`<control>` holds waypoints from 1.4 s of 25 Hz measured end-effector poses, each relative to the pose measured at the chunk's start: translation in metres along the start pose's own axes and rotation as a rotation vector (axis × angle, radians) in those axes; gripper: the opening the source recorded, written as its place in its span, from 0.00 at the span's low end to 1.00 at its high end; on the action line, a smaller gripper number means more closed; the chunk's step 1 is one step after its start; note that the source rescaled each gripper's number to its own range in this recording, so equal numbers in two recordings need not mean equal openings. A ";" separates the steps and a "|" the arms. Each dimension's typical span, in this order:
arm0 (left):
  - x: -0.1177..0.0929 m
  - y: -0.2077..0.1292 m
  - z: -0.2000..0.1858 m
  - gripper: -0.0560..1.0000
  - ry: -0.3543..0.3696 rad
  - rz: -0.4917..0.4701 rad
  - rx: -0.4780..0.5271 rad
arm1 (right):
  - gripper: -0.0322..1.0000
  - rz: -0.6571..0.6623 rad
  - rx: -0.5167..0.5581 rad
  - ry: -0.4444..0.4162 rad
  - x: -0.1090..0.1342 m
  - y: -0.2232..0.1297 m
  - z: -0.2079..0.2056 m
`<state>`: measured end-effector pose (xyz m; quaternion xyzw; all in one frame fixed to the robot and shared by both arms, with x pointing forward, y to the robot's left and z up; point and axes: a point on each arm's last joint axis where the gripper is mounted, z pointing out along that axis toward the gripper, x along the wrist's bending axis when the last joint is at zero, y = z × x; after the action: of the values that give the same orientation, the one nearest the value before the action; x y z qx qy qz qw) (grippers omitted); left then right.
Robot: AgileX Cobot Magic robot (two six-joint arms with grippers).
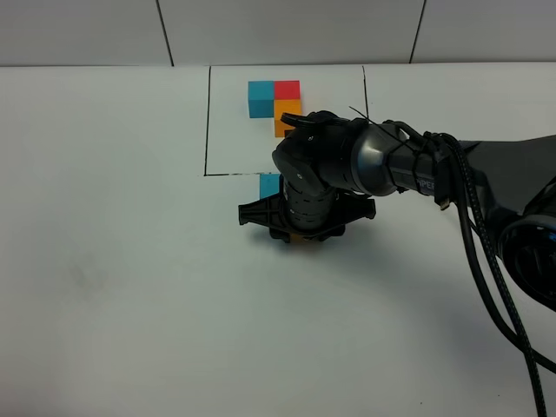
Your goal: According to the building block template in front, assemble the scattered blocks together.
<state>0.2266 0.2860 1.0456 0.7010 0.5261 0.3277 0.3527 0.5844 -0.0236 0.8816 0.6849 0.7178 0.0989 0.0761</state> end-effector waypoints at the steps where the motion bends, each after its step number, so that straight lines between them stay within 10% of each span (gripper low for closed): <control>1: 0.000 0.000 0.000 0.64 0.000 0.000 0.000 | 0.13 0.005 -0.002 0.008 0.001 0.000 -0.001; 10: 0.000 0.000 0.000 0.64 0.000 0.000 0.000 | 0.93 -0.019 -0.025 0.041 0.001 0.004 -0.013; 23: 0.000 0.000 0.000 0.64 0.000 0.000 0.000 | 1.00 -0.290 -0.067 0.026 -0.028 0.022 -0.077; 35: 0.000 0.000 0.000 0.64 0.000 0.000 0.000 | 1.00 -0.265 -0.027 0.025 -0.099 0.054 -0.078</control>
<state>0.2266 0.2860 1.0456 0.7010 0.5261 0.3277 0.3527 0.6222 -0.1233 0.9682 0.5819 0.8014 0.1065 0.0887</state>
